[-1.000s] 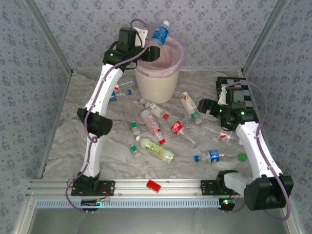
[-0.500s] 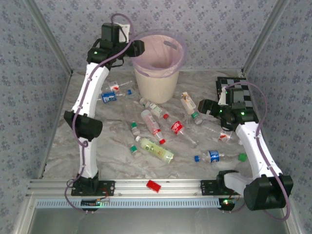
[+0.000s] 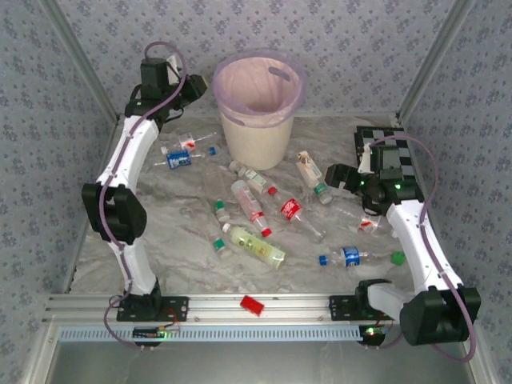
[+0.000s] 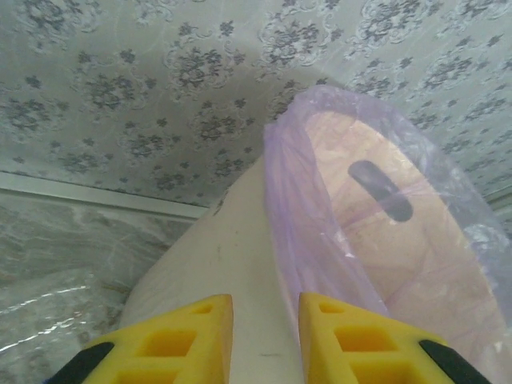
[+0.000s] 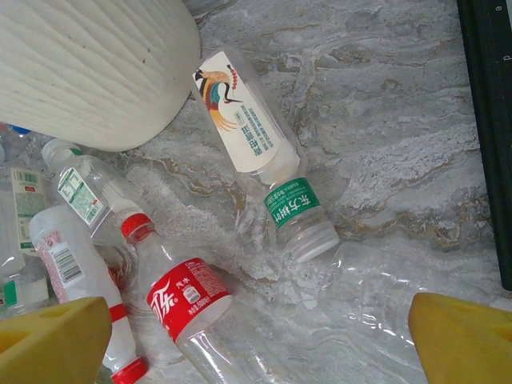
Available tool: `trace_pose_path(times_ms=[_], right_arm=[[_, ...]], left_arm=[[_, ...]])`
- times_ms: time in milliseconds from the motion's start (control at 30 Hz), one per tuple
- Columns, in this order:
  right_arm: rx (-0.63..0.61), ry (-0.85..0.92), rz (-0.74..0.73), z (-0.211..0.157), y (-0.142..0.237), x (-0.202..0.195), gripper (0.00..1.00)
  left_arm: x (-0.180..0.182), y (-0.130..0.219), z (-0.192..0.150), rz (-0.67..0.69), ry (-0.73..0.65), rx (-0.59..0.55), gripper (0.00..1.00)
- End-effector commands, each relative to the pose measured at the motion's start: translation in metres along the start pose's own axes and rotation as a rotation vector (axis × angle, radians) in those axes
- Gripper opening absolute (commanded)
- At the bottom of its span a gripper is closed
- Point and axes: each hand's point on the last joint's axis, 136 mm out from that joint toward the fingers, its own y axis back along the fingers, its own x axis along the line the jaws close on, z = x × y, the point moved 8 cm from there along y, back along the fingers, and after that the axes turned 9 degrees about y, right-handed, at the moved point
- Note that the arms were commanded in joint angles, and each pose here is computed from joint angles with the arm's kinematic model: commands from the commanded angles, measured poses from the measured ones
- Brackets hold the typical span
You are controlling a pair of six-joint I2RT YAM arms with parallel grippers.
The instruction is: Put the plastic bottles in the bin
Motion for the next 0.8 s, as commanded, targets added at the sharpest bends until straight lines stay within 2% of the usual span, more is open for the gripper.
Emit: trace_pose_path(times_ms=[0,200,367,533,633,767], right_arm=[[0.015,0.003,-0.026,-0.003,-0.002,-0.005,0.97],[0.021,0.006,-0.045,-0.006,-0.002,-0.007,0.97],[0.025,0.006,-0.046,-0.005,-0.003,-0.007,0.97],[0.025,0.009,-0.052,-0.006,-0.003,-0.008,0.97],[0.025,0.003,-0.046,-0.005,-0.004,-0.008,0.97],[0.026,0.007,-0.053,-0.005,-0.003,-0.008,0.97]], left_arm=[[-0.027,0.004,0.007,-0.161,0.017,-0.018,0.29],[-0.024,-0.007,-0.002,-0.201,0.039,0.013,0.33],[-0.011,-0.012,-0.011,-0.089,0.033,0.014,0.35],[-0.004,-0.017,-0.015,-0.068,0.046,0.017,0.37],[0.000,-0.024,-0.017,-0.068,0.059,0.031,0.34],[0.002,-0.028,-0.018,-0.071,0.067,0.028,0.22]])
